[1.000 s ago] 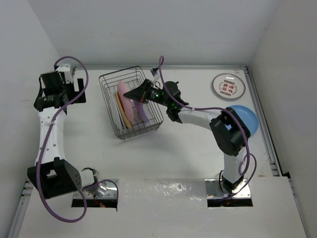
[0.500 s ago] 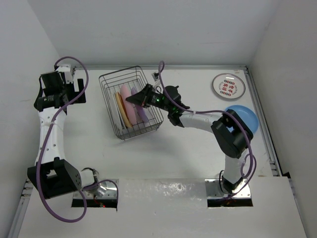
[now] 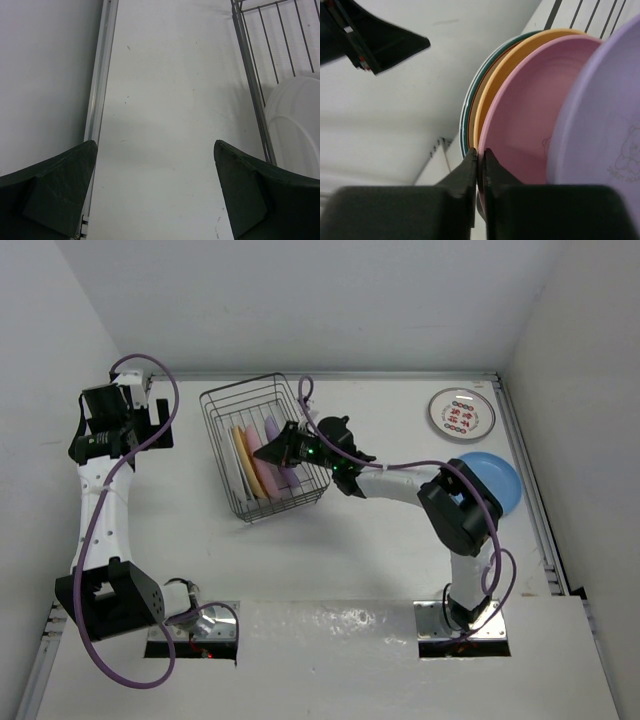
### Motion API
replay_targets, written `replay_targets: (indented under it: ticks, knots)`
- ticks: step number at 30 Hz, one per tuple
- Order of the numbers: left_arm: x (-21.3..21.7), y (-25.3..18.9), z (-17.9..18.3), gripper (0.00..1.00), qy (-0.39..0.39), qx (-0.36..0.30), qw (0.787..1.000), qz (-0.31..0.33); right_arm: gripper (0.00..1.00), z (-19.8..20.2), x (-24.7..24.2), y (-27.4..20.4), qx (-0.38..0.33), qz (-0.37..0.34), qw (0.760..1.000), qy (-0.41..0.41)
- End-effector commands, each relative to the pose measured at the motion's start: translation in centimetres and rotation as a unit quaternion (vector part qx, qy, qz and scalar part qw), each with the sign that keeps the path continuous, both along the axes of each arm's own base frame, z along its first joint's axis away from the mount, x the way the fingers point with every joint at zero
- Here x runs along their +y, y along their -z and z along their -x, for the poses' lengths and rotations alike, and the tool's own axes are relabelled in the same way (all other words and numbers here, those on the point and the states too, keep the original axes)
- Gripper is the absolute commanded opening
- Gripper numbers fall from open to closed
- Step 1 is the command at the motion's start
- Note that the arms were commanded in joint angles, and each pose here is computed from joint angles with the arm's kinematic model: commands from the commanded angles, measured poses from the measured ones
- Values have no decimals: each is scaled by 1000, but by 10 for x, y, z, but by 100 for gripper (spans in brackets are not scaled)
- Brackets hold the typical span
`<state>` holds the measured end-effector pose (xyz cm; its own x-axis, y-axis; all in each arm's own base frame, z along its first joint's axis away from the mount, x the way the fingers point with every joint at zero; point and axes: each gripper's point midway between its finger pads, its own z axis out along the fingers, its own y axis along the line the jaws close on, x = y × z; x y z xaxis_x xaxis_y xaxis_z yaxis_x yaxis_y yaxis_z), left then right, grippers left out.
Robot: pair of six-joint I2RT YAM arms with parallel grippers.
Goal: Load the plates into the dish rack
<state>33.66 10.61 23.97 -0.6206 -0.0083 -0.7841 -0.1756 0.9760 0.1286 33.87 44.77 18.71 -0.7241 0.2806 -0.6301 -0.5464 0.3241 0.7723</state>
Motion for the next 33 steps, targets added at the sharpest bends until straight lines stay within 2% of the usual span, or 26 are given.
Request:
replay_targets:
  ticks: [1, 5, 9, 12, 13, 14, 15, 17, 18, 19, 21, 22, 24, 27, 29, 31, 32, 33]
  knots:
    - [1, -17, -5, 99, 3, -29, 999, -14, 11, 1, 14, 1, -46, 40, 998, -23]
    - [1, -16, -4, 99, 3, -27, 1000, -14, 31, 10, 24, -7, -51, 36, 997, -51]
    - [0, -13, -3, 99, 5, -23, 1000, -16, 38, 15, 21, -37, -84, 29, 994, -61]
    - [0, -13, -3, 99, 7, -23, 1000, -15, 44, 17, 13, -42, -119, 71, 988, -65]
    - [0, -12, -4, 99, 8, -23, 1000, -15, 46, 17, 6, -54, -155, 86, 982, -61]
    - [-1, -13, -4, 99, 9, -24, 1000, -15, 49, 20, -1, -45, -148, 119, 980, -63]
    - [0, -12, -4, 99, 8, -23, 1000, -15, 56, 20, -8, -46, -159, 139, 976, -61]
    - [-1, -11, -3, 99, 11, -20, 1000, -16, 62, 21, -28, -58, -195, 191, 960, -57]
    - [-2, -11, -3, 99, 14, -19, 1000, -15, 69, 21, -35, -65, -213, 205, 953, -58]
    - [-2, -11, -4, 99, 14, -19, 1000, -14, 77, 20, -42, -71, -247, 230, 939, -64]
    - [-1, -11, -5, 99, 16, -19, 1000, -16, 85, 21, -58, -92, -275, 267, 922, -65]
    - [-1, -9, -6, 99, 17, -17, 1000, -14, 91, 19, -64, -99, -299, 283, 909, -68]
    - [-1, -10, -7, 99, 18, -17, 1000, -14, 93, 11, -81, -116, -301, 298, 904, -65]
    - [-1, -10, -9, 99, 18, -17, 1000, -14, 99, -23, -129, -132, -286, 307, 907, -10]
    - [-2, -11, -10, 99, 18, -19, 1000, -12, 99, -63, -183, -122, -258, 340, 903, 55]
    - [-3, -11, -10, 99, 20, -18, 1000, -10, 98, -105, -251, -93, -215, 417, 873, 131]
    - [-3, -9, -10, 99, 20, -17, 1000, -8, 96, -122, -274, -63, -190, 467, 852, 144]
    - [-2, -8, -10, 99, 19, -15, 1000, -8, 95, -136, -317, -42, -170, 543, 805, 168]
